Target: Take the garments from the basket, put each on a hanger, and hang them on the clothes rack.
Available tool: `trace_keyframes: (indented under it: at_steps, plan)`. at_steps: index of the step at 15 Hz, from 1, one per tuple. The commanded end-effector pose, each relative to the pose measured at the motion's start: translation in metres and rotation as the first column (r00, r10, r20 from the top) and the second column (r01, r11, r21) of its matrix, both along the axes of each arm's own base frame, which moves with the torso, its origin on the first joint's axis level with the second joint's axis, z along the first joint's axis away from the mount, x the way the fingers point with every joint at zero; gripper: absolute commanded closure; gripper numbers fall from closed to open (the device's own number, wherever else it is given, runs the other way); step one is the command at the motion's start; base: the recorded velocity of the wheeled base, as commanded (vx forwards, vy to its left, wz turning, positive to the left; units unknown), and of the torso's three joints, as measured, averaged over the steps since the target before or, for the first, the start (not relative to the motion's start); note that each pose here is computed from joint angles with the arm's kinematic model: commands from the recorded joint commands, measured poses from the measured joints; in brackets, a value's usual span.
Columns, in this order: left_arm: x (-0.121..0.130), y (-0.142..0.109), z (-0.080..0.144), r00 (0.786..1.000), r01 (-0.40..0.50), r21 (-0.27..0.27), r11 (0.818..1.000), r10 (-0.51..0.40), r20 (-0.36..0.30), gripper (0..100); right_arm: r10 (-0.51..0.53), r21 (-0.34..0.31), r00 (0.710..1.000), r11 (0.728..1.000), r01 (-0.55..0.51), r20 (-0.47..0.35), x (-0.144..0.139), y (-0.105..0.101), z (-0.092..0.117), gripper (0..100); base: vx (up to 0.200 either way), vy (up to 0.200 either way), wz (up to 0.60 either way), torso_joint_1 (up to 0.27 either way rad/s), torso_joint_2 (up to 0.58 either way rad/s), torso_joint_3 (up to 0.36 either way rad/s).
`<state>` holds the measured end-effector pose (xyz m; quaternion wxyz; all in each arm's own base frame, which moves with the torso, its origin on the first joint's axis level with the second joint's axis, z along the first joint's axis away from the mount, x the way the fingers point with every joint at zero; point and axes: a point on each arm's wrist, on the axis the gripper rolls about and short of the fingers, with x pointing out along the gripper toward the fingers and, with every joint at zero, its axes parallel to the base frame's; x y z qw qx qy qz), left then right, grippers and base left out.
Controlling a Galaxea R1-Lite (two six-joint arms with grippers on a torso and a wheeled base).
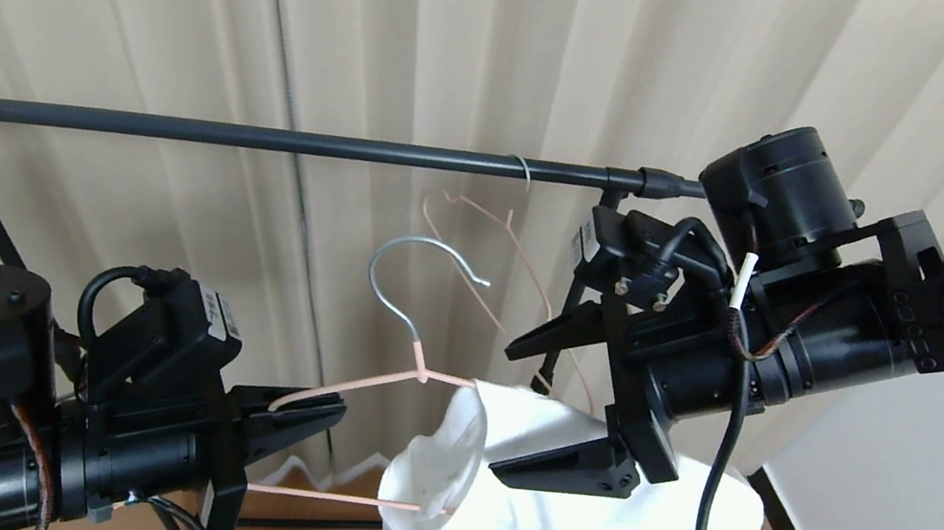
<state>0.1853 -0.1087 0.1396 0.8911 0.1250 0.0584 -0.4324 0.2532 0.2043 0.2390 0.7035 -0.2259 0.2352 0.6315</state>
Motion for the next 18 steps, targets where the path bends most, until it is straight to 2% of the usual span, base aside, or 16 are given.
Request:
trace_keyframes:
  at_steps: [1,18]
  plan:
    - [-0.0002,0.0002,0.0001,1.0,-0.002,0.0,1.0,0.002,0.001,100,0.0,-0.002,1.0,1.0,0.0,-0.004,0.0012,0.001,-0.0013,100,0.0,0.0,0.0,0.0,0.0,0.0]
    - [-0.0002,0.0012,0.0002,1.0,-0.005,-0.01,1.0,0.005,-0.008,100,0.018,0.006,1.0,1.0,-0.018,0.004,-0.0073,0.0015,0.0039,100,0.0,0.0,0.0,0.0,0.0,0.0]
